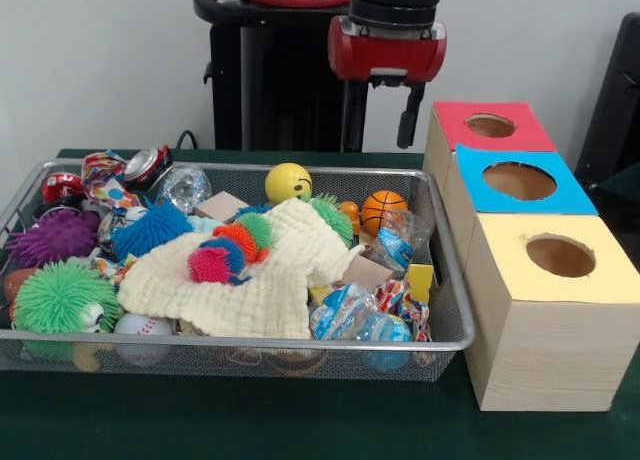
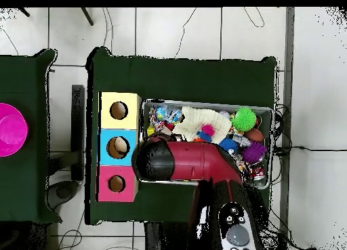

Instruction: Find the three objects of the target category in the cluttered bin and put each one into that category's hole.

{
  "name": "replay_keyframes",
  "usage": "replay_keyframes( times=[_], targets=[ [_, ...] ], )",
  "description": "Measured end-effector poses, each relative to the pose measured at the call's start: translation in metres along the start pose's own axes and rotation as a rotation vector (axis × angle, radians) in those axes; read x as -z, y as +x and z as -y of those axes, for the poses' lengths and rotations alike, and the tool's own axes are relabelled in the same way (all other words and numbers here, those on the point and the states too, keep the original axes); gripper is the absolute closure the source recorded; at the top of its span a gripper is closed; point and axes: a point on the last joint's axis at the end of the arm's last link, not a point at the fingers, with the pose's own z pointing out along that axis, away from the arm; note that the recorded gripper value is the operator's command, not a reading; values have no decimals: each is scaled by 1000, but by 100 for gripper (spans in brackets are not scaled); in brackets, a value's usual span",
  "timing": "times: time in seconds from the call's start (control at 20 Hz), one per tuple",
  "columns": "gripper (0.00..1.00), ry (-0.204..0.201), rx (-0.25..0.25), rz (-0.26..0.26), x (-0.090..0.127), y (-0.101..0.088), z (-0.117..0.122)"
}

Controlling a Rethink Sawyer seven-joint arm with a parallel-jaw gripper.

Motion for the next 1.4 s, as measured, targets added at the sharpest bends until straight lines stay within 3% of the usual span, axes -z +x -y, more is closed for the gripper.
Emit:
replay_keyframes(
  times=[0.45, 0.75, 1.05, 1.4],
  targets=[
    [0, -9, 13, 114, -28, -21, 0],
    [0, -17, 15, 171, -57, -21, -2],
    [0, -21, 45, 181, -88, -10, -8],
    [0, -35, 73, 149, -116, 9, -16]
  ],
)
